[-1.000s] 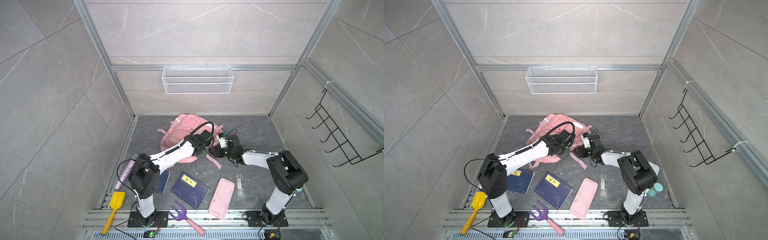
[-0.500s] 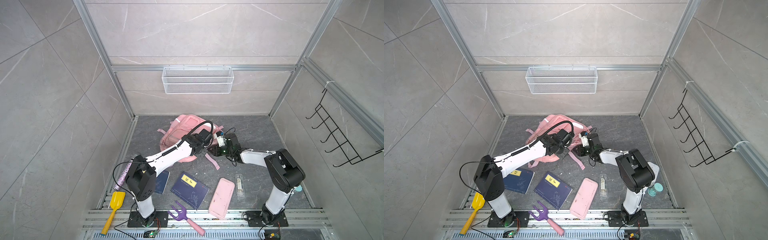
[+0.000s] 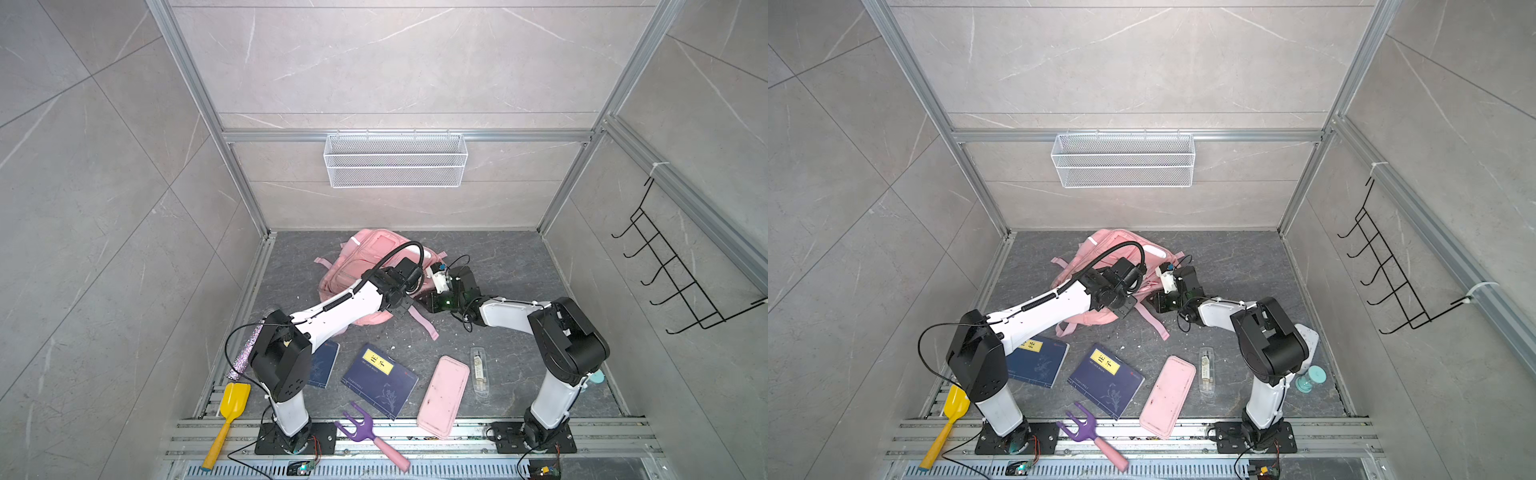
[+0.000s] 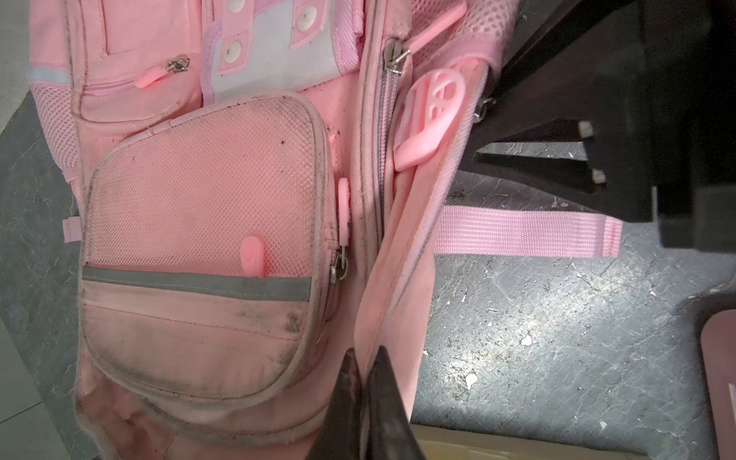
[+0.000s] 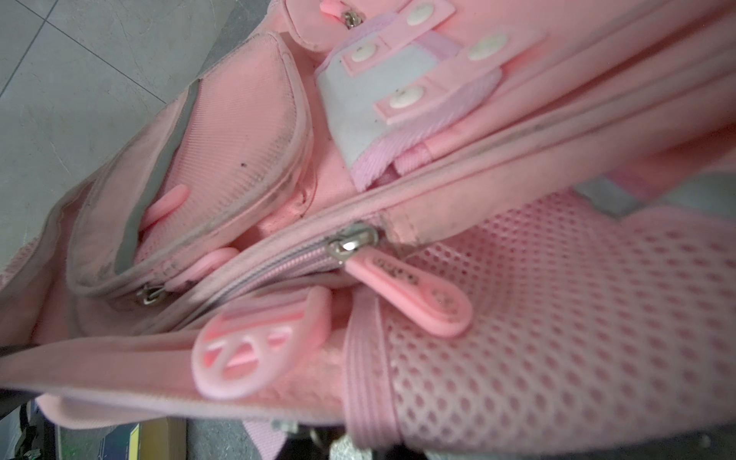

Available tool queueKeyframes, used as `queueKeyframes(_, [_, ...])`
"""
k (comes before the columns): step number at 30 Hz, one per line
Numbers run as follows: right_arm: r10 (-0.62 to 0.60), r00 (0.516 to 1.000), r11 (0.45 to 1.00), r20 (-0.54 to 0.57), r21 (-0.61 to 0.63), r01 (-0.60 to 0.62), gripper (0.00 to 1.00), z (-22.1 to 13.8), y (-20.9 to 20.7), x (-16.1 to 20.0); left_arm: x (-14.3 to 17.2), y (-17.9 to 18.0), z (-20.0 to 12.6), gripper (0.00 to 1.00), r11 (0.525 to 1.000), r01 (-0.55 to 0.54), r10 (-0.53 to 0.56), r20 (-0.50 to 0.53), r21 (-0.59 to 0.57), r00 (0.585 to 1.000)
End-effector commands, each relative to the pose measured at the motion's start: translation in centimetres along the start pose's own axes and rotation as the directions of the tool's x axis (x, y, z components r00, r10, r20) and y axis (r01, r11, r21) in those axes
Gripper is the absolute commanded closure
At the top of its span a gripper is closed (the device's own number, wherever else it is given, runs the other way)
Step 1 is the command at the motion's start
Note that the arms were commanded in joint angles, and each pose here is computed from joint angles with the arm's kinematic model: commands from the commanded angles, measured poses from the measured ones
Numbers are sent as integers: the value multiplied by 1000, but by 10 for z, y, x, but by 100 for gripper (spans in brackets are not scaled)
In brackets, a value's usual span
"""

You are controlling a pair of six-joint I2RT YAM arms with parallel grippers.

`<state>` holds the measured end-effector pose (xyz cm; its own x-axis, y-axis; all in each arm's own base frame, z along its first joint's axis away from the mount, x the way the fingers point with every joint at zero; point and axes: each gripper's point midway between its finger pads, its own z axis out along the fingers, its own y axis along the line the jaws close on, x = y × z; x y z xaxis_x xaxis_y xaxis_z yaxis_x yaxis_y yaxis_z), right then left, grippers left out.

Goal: Pack books, pencil case, and school supplies into a backpack
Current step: Unzip the student bag at the center of the table.

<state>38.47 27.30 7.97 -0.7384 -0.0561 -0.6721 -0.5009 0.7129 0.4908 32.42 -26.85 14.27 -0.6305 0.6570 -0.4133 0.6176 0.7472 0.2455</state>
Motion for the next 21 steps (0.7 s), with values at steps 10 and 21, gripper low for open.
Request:
queueKeyframes(10, [-34, 999, 999, 28, 8, 34, 89, -24, 12, -5, -18, 21, -23, 100, 999, 23, -20, 91, -35, 996])
queueKeyframes(21, [25, 996, 996, -82, 89, -17, 94, -26, -1, 24, -17, 32, -15, 100, 996, 41, -36, 62, -82, 997])
